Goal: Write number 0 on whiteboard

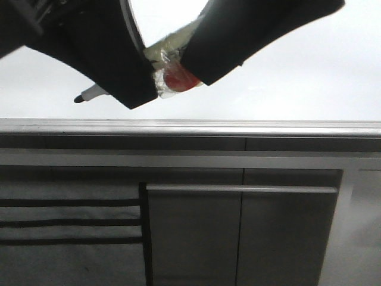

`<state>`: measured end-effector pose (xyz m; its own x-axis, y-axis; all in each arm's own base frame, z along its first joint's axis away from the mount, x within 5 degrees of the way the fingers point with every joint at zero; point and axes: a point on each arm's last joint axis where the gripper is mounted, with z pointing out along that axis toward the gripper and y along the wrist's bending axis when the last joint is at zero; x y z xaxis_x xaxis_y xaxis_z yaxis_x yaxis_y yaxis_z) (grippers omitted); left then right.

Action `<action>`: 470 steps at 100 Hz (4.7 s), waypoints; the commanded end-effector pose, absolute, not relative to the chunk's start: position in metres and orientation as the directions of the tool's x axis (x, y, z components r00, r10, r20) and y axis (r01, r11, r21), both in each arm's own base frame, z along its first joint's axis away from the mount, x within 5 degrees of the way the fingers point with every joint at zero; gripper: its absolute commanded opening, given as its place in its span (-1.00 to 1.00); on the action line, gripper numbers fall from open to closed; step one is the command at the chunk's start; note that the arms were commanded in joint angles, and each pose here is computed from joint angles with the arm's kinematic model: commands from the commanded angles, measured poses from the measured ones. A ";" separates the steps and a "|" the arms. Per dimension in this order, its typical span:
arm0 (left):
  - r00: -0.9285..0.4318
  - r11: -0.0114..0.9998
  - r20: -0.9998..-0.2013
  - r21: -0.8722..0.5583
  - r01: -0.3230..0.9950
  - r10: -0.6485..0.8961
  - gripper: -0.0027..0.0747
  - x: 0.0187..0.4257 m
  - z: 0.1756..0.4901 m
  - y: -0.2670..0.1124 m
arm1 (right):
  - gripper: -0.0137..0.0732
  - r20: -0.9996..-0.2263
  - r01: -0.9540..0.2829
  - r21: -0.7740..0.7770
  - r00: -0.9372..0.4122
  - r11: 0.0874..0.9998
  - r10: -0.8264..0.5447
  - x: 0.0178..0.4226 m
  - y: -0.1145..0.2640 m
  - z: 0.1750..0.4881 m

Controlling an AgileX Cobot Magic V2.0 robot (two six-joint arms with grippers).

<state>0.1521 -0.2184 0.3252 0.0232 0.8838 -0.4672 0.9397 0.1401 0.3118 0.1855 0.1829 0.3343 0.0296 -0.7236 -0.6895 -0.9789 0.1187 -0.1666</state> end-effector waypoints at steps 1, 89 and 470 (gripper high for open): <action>0.052 0.169 -0.550 0.343 0.924 0.834 -0.98 0.150 0.345 -0.220 | -0.13 -0.741 -0.964 -0.221 0.070 0.145 -0.668 0.181 0.181 0.357; -0.044 0.297 -0.633 0.300 0.906 0.773 0.30 0.150 0.360 -0.207 | -0.70 -0.788 -0.958 -0.200 0.033 0.205 -0.615 0.177 0.169 0.370; 0.010 0.322 -0.815 0.241 0.915 0.580 -0.75 0.152 0.350 -0.234 | -0.70 -0.667 -0.909 -0.418 0.306 0.002 -0.679 0.166 0.129 0.396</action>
